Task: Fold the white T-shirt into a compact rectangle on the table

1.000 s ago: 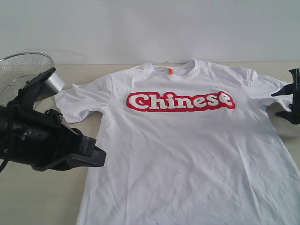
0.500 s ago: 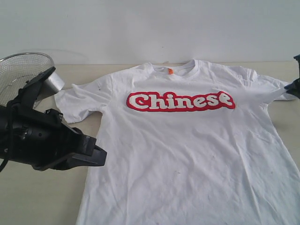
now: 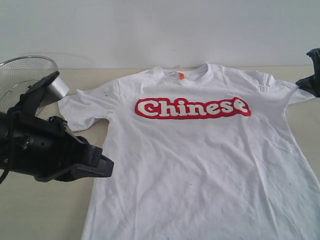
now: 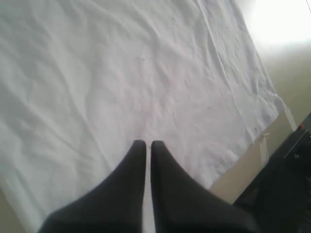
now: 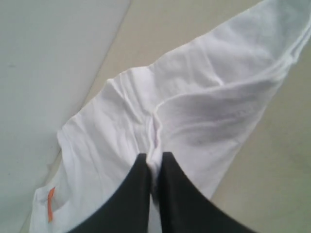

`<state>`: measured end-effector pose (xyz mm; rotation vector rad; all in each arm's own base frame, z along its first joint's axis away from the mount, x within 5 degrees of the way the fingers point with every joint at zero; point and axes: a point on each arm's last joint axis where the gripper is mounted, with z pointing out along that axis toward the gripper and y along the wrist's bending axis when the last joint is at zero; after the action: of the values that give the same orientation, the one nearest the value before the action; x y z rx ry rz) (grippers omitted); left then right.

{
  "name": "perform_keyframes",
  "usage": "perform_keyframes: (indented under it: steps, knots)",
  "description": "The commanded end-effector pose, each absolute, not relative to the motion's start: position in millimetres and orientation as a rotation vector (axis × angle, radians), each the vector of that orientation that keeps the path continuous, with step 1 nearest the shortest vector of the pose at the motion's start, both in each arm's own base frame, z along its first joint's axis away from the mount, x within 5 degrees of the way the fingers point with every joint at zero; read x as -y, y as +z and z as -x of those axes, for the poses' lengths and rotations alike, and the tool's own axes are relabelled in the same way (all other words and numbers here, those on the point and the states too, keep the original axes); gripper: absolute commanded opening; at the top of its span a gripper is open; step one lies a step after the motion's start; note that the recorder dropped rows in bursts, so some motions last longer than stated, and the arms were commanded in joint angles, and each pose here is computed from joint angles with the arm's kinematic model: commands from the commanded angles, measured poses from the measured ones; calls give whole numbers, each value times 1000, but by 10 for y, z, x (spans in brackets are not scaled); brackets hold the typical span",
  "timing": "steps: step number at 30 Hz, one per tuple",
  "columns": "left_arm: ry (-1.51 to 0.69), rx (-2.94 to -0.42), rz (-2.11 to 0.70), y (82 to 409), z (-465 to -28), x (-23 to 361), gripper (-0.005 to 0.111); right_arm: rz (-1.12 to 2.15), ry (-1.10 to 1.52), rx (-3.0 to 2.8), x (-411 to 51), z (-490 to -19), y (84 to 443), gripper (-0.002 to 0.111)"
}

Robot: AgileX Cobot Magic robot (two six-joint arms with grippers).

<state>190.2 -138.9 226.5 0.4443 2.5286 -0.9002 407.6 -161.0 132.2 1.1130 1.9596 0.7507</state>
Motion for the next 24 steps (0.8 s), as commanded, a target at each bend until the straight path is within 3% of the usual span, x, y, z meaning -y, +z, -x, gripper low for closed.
perform_keyframes:
  steps: [1, 15, 24]
  knots:
    - [-895, -2517, -451, 2268, -1893, 1391, 4, -975, 841, -1988, 1444, -4132, 1385, 0]
    - [-899, -2520, -469, 2266, -1883, 1394, 4, -547, 818, -2273, 251, -4334, 1301, 0]
    - [-898, -2518, -474, 2266, -1883, 1394, 4, -465, 706, -2394, 147, -4290, 1218, 0]
